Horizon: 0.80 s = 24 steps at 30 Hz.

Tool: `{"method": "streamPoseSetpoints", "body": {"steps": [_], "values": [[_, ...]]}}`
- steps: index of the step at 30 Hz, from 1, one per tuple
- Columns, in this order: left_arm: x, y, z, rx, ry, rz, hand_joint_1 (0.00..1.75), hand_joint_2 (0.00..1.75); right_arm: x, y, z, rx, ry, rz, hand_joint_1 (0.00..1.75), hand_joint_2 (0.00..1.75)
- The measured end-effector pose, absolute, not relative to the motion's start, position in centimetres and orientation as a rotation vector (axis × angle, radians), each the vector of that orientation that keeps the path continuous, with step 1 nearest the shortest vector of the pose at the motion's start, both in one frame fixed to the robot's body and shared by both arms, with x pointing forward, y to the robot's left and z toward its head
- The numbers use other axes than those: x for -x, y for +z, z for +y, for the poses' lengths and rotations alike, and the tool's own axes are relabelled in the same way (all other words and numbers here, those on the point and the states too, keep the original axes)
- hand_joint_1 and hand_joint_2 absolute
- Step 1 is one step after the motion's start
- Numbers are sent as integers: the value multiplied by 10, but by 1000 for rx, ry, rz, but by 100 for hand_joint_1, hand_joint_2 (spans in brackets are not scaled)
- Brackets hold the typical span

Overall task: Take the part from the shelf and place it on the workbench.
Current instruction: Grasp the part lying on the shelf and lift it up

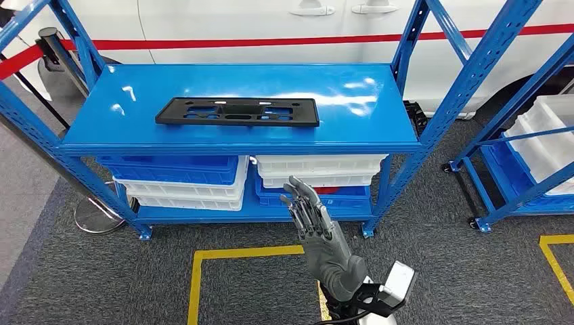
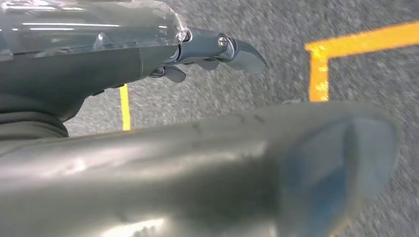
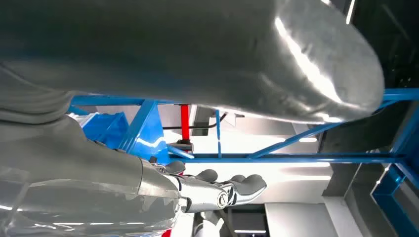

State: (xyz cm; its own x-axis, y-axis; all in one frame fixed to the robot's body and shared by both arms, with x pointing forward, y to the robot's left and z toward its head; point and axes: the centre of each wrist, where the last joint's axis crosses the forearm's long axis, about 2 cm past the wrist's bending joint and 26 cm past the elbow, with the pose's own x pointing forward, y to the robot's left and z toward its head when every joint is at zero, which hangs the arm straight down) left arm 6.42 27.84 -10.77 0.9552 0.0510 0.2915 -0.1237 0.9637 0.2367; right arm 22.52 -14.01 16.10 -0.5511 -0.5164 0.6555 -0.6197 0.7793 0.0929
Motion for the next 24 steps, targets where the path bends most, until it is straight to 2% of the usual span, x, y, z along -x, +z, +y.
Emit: {"method": "streamPoseSetpoints", "body": {"steps": [24], "values": [[-58,-109,278,-250,100,-257,0,0,-226,160,-135,-804,146,-2207,0,0]]}}
